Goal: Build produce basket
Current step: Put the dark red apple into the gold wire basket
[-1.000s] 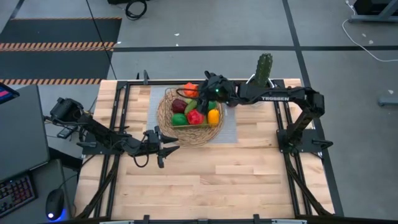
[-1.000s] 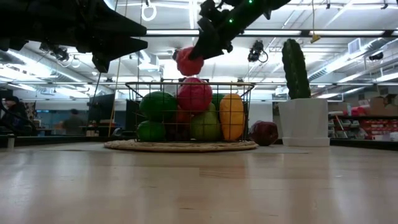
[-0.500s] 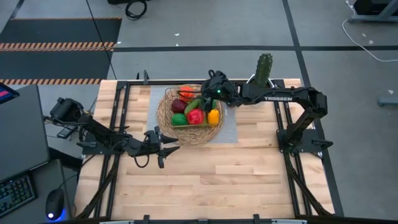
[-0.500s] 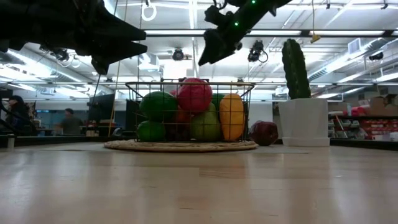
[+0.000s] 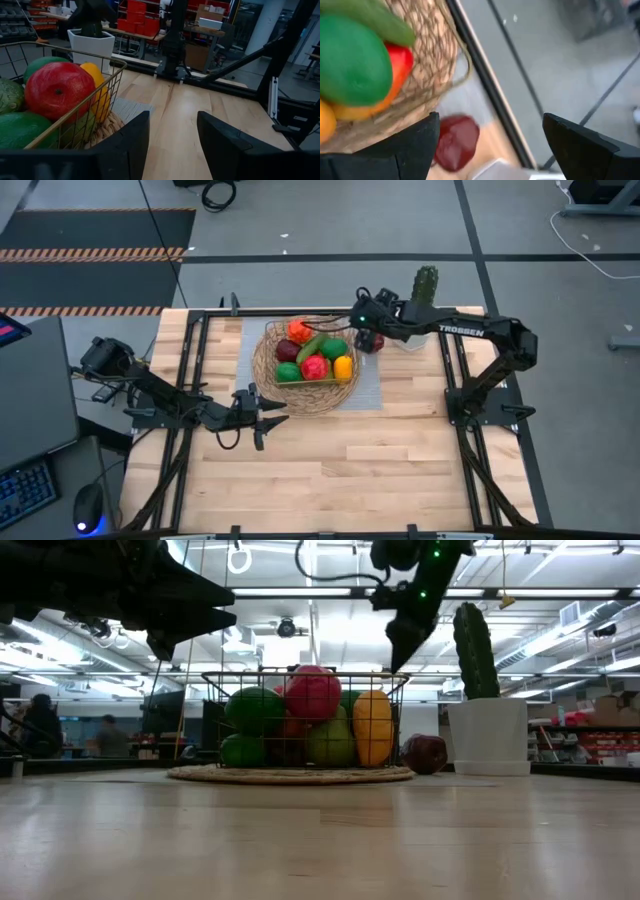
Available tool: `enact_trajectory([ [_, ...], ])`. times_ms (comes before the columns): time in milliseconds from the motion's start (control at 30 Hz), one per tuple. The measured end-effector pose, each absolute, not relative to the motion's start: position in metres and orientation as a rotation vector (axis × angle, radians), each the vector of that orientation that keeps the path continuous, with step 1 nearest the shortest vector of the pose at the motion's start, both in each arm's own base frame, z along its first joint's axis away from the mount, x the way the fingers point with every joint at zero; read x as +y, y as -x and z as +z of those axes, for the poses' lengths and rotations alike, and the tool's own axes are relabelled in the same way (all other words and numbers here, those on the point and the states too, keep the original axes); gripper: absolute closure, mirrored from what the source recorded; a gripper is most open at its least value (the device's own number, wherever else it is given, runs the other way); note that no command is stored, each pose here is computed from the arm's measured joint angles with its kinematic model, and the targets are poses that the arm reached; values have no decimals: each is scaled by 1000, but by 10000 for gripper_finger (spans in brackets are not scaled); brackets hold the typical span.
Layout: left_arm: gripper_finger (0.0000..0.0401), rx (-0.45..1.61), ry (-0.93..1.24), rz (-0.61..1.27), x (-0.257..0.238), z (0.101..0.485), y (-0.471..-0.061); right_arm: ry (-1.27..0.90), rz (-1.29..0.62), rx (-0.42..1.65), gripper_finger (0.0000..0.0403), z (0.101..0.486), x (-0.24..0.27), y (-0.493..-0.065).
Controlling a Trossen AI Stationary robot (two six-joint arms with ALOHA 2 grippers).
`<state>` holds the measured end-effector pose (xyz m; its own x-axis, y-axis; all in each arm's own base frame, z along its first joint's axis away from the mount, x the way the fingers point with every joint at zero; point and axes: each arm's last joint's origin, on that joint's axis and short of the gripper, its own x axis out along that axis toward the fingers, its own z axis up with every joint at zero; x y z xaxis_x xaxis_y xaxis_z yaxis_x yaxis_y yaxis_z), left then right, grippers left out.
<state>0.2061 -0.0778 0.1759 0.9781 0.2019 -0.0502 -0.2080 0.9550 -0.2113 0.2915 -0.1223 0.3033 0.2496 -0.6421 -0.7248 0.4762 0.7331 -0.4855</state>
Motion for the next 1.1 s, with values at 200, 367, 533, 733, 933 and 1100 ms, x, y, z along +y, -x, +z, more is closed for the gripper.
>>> enact_trajectory([
  [200, 229, 25, 226, 208, -78, 176, -206, 30, -771, 1069, 46, 301, -134, -284],
  [367, 229, 24, 234, 208, -78, 176, -206, -170, -876, 1040, 46, 299, -151, -273],
  [533, 229, 24, 229, 211, -77, 176, -206, -355, -879, 1029, 47, 292, -160, -266],
  [733, 229, 22, 239, 213, -77, 176, -206, -375, -890, 1081, 47, 265, -159, -261],
  [933, 229, 21, 242, 213, -77, 176, -206, -372, -885, 1063, 47, 243, -159, -260],
  [1100, 229, 22, 241, 213, -77, 176, -206, -371, -888, 1016, 47, 233, -160, -261],
])
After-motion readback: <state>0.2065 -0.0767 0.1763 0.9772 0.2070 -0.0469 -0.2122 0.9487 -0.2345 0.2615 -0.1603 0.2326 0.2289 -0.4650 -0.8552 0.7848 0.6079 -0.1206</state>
